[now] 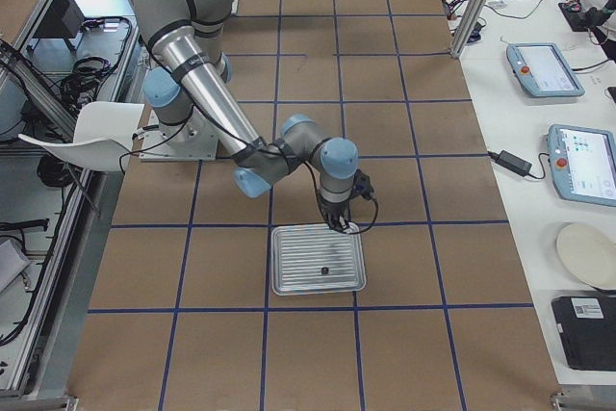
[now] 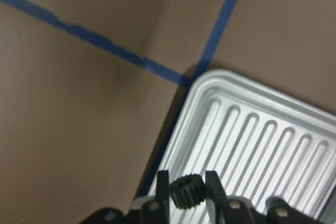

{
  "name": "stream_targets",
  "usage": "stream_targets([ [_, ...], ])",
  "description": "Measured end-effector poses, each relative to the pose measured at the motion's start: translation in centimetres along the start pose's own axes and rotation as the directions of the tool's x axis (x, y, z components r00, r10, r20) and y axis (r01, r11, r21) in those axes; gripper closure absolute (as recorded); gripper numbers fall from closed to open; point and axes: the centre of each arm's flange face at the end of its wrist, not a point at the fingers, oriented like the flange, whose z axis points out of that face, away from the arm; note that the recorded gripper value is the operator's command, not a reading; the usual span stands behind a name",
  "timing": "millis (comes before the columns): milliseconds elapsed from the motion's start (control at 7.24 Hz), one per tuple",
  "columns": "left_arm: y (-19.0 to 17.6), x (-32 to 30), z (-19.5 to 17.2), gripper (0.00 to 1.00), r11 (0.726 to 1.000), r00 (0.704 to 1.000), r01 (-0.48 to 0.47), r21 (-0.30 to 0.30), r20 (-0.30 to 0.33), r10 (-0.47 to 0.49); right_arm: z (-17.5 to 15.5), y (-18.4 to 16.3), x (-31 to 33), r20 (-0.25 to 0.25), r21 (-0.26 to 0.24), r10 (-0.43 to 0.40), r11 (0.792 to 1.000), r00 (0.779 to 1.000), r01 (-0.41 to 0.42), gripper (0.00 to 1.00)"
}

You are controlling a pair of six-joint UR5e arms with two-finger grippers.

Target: Place bearing gear from tray to pile

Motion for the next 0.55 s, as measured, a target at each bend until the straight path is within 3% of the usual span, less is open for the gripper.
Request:
stream_targets([
  [138,0.0,-0.1,0.0,0.0,1.0,1.0,0.001,0.001,0.0,-0.001,-4.2,-4.2,-4.3,-0.038,0.013,0.009,1.0,0.999,-0.009,1.0],
  [276,-0.1,-0.1,0.0,0.0,1.0,1.0,0.002,0.001,0.0,-0.002,-6.6,-8.4,-9.2,-0.043,0.029,0.038,0.999,0.998,-0.037,1.0],
  [552,0.0,-0.1,-0.1,0.0,1.0,1.0,0.002,0.002,0.0,-0.002,-8.8,-16.7,-21.4,-0.018,0.055,0.138,0.989,0.99,-0.137,1.0],
])
